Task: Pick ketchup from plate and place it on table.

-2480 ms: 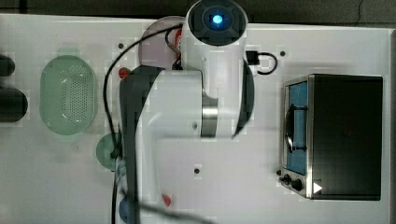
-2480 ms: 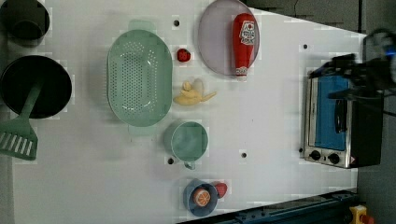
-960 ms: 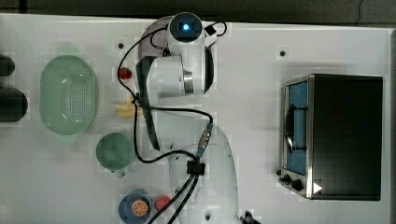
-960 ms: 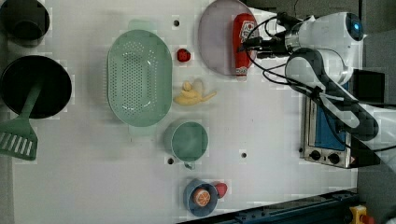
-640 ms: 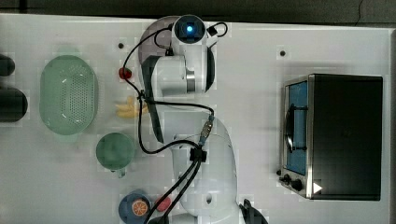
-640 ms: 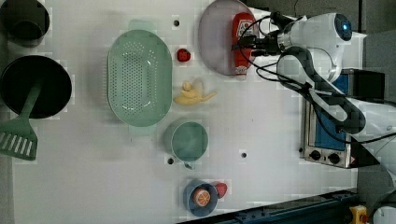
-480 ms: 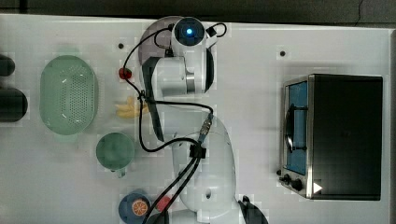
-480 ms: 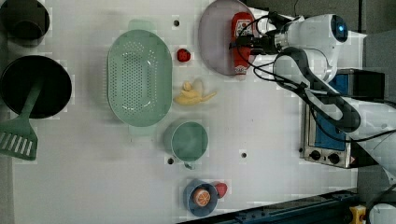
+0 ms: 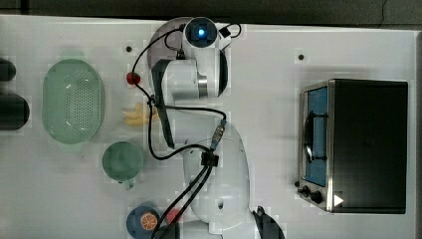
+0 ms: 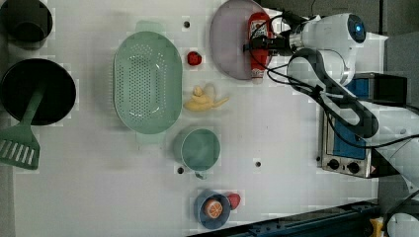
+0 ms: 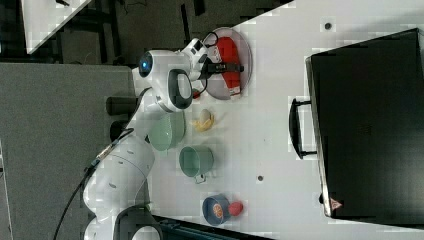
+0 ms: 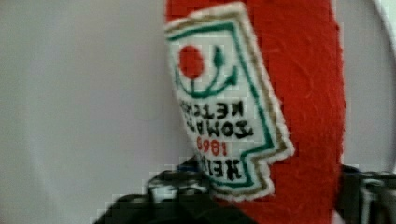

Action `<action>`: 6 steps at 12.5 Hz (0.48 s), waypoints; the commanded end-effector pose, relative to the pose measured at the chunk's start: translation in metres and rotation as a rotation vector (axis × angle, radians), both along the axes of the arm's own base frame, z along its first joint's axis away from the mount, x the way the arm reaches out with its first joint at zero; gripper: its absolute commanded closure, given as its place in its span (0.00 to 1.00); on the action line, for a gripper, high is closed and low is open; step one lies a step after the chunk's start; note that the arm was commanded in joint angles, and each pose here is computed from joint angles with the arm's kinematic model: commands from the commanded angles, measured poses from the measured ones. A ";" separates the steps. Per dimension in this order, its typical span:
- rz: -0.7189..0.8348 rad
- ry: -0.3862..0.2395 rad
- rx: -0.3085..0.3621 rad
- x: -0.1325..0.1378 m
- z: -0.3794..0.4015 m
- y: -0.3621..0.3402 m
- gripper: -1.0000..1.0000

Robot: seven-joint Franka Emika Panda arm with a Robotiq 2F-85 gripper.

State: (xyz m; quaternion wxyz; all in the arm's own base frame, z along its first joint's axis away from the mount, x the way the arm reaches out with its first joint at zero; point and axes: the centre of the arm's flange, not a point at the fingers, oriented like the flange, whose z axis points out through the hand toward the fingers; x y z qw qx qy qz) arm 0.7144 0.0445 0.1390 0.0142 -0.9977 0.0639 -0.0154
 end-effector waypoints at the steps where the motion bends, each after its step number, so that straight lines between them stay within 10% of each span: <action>1: 0.026 -0.056 -0.001 0.014 0.033 -0.003 0.36; 6: 0.006 -0.083 -0.010 0.019 0.125 -0.010 0.36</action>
